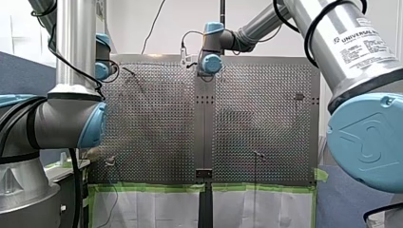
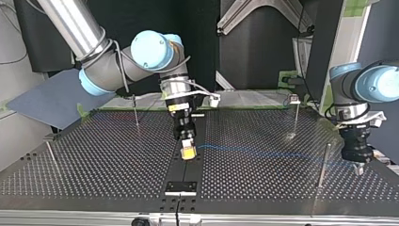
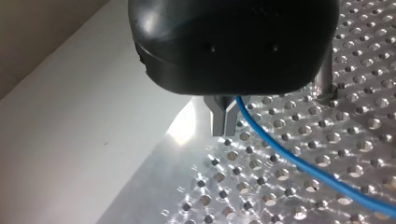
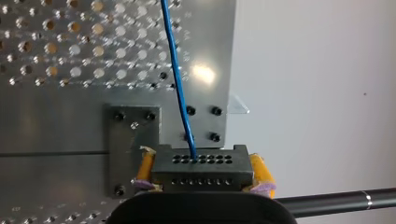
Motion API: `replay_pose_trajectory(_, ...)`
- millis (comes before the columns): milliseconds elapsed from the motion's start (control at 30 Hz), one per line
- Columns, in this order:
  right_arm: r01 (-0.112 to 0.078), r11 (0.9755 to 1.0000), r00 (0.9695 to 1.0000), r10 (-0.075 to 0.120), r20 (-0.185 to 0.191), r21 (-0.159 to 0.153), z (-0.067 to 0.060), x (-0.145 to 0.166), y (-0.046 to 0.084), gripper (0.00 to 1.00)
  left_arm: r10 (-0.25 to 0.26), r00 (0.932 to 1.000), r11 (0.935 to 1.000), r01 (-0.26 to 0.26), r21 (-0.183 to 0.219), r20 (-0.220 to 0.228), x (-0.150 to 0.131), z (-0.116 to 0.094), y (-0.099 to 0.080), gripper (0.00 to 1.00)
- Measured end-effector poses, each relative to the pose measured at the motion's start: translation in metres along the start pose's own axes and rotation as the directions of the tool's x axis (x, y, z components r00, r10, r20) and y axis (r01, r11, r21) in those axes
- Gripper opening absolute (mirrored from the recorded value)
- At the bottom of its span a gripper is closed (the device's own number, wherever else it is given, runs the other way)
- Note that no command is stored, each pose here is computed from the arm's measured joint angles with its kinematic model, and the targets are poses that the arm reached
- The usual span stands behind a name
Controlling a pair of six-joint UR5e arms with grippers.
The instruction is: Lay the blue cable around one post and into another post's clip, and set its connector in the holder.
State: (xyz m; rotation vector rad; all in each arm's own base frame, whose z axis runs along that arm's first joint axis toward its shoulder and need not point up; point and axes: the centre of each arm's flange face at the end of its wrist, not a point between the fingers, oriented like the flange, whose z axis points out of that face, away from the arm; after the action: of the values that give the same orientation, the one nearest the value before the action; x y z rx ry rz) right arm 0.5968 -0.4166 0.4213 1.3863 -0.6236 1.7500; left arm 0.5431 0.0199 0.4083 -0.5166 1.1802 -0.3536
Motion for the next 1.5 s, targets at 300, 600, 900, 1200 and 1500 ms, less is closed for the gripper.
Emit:
replay_pose_trajectory(300, 0.012, 0.9997, 0.9993, -0.011, 0.035, -0.02, 0.006, -0.026, 0.014, 0.0, -0.002, 0.9996, 1.0, 0.002, -0.003, -0.028, 0.013, 0.008, 0.01, 0.0)
replay_pose_trajectory(600, 0.023, 0.9987, 0.9964, -0.02, 0.083, -0.044, 0.009, -0.039, 0.036, 0.0, -0.009, 0.9976, 0.9995, 0.006, -0.032, -0.069, 0.036, 0.009, 0.022, 0.0)
replay_pose_trajectory(900, 0.041, 0.9972, 0.9819, -0.028, 0.188, -0.062, 0.005, -0.074, 0.052, 0.0, -0.015, 0.9944, 0.9988, 0.01, -0.048, -0.104, 0.056, 0.002, 0.029, 0.0)
replay_pose_trajectory(1200, 0.039, 0.9963, 0.9708, -0.019, 0.239, -0.077, -0.007, -0.109, 0.058, 0.0, 0.007, 0.9941, 0.9991, -0.011, -0.041, -0.108, 0.065, -0.005, 0.029, 0.0)
replay_pose_trajectory(1500, 0.02, 0.9955, 0.9674, 0.004, 0.253, -0.092, -0.024, -0.14, 0.063, 0.0, 0.005, 0.9933, 0.9985, -0.012, -0.054, -0.115, 0.069, -0.008, 0.028, 0.71)
